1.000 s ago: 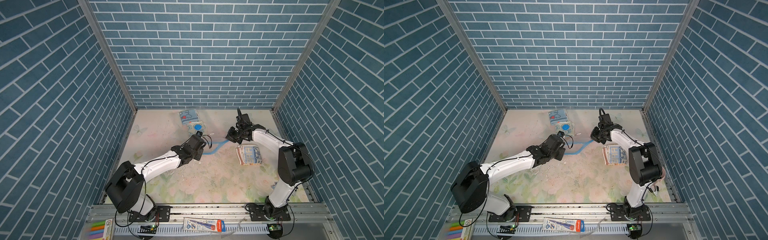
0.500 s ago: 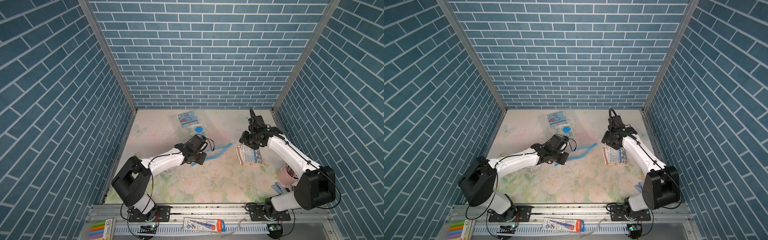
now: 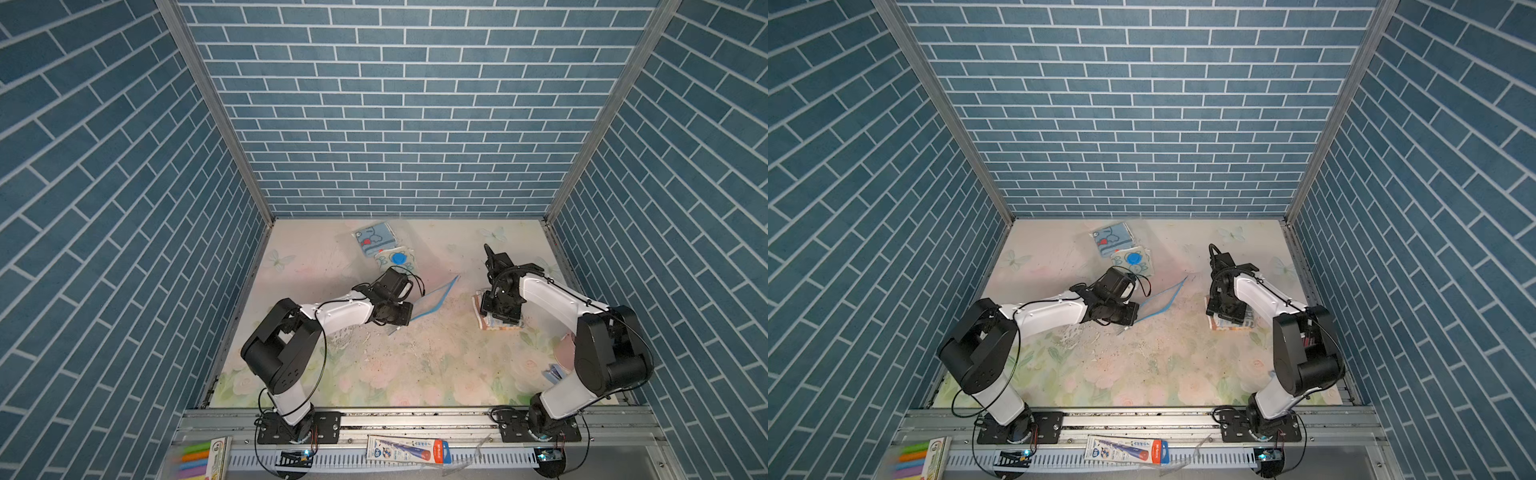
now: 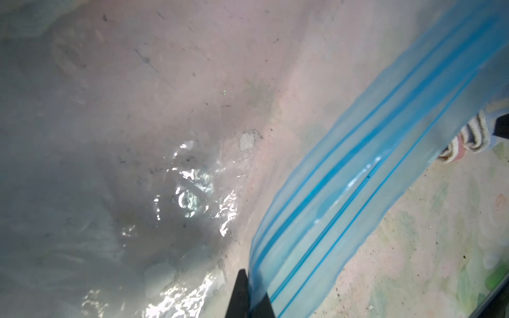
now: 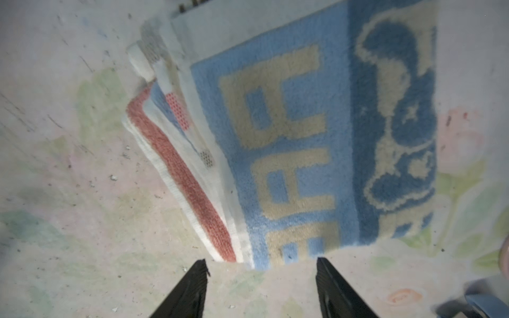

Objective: Place the folded towel into the vacuum bag
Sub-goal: Adjust the towel at the center of the board.

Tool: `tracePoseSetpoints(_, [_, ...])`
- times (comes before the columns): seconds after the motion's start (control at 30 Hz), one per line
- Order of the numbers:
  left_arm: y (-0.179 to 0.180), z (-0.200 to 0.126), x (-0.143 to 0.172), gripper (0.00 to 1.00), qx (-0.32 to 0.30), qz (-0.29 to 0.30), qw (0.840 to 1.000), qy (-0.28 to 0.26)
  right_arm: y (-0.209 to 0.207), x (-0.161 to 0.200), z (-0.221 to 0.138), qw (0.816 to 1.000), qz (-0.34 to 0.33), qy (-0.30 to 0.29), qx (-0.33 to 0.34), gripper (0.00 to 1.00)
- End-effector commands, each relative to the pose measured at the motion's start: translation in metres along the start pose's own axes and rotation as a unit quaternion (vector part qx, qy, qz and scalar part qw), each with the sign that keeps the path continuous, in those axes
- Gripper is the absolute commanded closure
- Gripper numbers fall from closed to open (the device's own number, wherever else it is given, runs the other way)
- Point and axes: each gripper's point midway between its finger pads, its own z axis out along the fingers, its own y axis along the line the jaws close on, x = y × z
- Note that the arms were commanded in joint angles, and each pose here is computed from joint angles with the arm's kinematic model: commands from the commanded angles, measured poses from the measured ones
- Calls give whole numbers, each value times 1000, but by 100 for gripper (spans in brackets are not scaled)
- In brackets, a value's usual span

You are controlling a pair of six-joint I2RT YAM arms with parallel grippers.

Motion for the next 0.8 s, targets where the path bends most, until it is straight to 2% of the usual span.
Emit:
tracePoseSetpoints(0.0, [-2, -10, -16, 100, -3, 3, 1000, -24, 7, -12, 6, 999, -38, -8, 0, 35])
tracePoseSetpoints(0.4, [3, -10, -19, 100, -8, -2, 1000, -28, 22, -29, 22, 996, -89, -15, 19, 32])
tracePoseSetpoints(0.77, [11, -15, -25, 100, -10, -16, 999, -38, 36, 1, 41, 994, -103, 34, 30, 45])
